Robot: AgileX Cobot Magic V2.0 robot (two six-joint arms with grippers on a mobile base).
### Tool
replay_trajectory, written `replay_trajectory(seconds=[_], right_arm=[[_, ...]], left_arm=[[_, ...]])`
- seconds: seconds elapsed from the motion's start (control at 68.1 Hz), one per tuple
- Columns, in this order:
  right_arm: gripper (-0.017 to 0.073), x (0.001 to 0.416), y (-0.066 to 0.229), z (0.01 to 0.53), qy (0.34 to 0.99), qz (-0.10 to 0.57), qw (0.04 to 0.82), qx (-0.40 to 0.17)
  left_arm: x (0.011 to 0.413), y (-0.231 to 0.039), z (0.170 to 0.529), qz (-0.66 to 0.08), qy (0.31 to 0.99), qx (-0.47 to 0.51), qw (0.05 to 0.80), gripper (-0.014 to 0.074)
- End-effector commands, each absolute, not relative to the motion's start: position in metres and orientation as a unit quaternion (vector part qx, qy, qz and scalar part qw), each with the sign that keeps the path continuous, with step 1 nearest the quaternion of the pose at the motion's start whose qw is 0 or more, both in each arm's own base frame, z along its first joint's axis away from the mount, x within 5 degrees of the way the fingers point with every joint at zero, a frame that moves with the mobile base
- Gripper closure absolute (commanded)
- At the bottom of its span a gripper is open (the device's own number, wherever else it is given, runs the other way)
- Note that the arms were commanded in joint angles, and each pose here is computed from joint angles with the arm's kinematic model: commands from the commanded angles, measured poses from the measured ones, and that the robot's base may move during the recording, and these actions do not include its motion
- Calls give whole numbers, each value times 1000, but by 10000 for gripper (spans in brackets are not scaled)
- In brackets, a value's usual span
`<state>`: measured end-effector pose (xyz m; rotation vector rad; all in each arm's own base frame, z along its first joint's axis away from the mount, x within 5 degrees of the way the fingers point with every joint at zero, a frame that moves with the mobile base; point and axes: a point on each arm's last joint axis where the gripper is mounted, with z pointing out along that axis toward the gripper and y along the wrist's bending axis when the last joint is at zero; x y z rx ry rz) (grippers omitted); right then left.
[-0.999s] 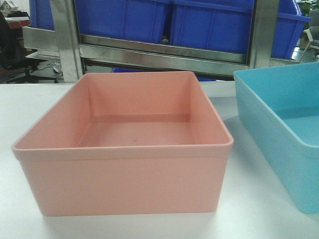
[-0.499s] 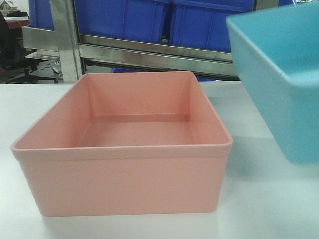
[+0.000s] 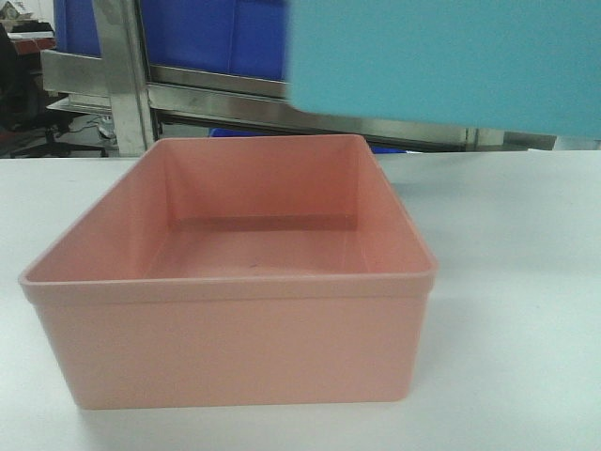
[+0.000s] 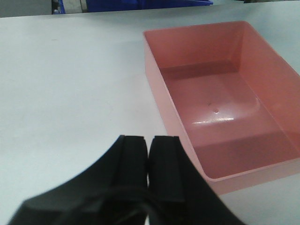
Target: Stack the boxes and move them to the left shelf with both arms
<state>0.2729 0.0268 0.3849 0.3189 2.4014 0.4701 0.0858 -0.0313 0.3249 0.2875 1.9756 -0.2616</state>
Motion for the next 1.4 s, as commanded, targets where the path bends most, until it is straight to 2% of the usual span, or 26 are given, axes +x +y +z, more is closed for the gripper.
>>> replay_trajectory(seconds=[0.0, 0.294, 0.529, 1.072, 1.38], right_arm=[[503, 274, 48, 414, 872, 249, 397, 138], [503, 300, 117, 388, 869, 308, 369, 112], [503, 322, 143, 356, 881, 305, 346, 103], [503, 343, 156, 313, 907, 273, 306, 95], [503, 347, 154, 308, 914, 243, 317, 73]], left_arm=[[87, -33, 341, -124, 800, 120, 575, 608], [87, -33, 341, -125, 799, 120, 576, 608], [87, -33, 341, -125, 799, 120, 576, 608], [88, -33, 339, -123, 800, 121, 575, 608], [88, -33, 338, -121, 800, 121, 575, 608]])
